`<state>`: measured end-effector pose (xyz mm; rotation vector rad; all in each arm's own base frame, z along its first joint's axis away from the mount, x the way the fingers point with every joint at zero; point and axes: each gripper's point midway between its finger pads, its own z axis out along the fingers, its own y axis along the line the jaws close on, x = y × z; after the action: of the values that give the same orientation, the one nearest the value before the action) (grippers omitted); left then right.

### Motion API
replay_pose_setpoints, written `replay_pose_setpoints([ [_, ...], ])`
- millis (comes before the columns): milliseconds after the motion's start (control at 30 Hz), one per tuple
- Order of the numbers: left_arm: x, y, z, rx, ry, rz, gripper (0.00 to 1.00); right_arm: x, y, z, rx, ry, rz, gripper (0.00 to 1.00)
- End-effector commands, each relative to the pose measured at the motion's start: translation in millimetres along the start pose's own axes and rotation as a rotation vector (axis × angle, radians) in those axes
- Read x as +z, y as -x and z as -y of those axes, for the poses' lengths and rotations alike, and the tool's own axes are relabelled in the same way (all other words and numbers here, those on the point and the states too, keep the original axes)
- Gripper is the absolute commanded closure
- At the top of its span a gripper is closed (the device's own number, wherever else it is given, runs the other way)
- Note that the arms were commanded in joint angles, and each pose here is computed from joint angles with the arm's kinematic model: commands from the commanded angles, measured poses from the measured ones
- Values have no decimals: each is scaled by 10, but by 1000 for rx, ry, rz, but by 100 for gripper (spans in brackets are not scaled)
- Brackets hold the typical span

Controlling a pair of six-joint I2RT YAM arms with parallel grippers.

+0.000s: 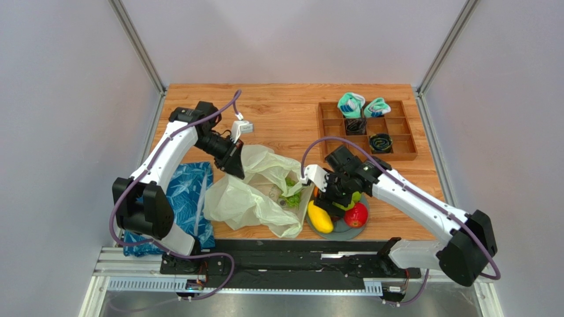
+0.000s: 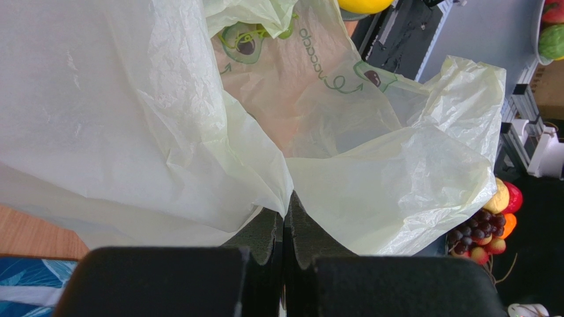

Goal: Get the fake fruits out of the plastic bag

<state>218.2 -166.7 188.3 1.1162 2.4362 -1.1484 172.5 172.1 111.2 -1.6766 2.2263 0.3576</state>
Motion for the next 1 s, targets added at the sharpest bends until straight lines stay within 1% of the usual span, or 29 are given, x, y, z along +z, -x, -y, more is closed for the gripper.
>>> replay_pose_setpoints([
  [0, 5, -37, 33, 17, -18, -9, 100, -128, -32, -317, -183, 18, 34, 54],
  [33, 10, -54, 37, 12, -23, -16, 100, -148, -30, -425, -265, 24, 55, 54],
  [67, 16, -67, 32, 12, -24, -20, 100, -80, -154, -513, -304, 44, 35, 54],
  [100, 28, -91, 27, 6, -27, -27, 100, -71, -185, -572, -345, 49, 43, 54],
  [133, 32, -112, 34, 3, -32, -33, 100, -93, -171, -676, -434, 59, 80, 54],
  [167, 37, -127, 31, 2, -33, -38, 100, -18, -289, -755, -468, 81, 68, 53],
  [233, 51, -170, 41, -3, -45, -50, 100, 4, -311, -837, -554, 63, 90, 52],
  [300, 61, -193, 44, -9, -53, -59, 100, 82, -410, -820, -602, 41, 59, 52],
  [400, 67, -223, 41, -11, -56, -70, 100, 148, -428, -722, -644, -15, 43, 52],
  [500, 68, -206, 51, -10, -62, -62, 100, 212, -351, -601, -696, -80, 51, 50],
  [600, 63, -198, 76, -11, -68, -56, 100, 268, -346, -568, -731, -87, 33, 49],
  [700, 70, -206, 81, -9, -73, -54, 100, 275, -354, -607, -740, -65, 32, 42],
  [733, 73, -219, 79, -12, -73, -59, 100, 269, -349, -625, -744, -59, 35, 38],
  [800, 85, -229, 90, -12, -83, -57, 100, 249, -389, -673, -746, -32, 30, 34],
  [833, 86, -226, 94, -13, -85, -55, 100, 228, -394, -691, -748, -22, 30, 31],
  [933, 100, -230, 90, -14, -94, -55, 100, 186, -462, -740, -752, 8, 20, 8],
  [967, 100, -223, 92, -14, -96, -53, 100, 173, -476, -747, -755, 13, 19, 6],
])
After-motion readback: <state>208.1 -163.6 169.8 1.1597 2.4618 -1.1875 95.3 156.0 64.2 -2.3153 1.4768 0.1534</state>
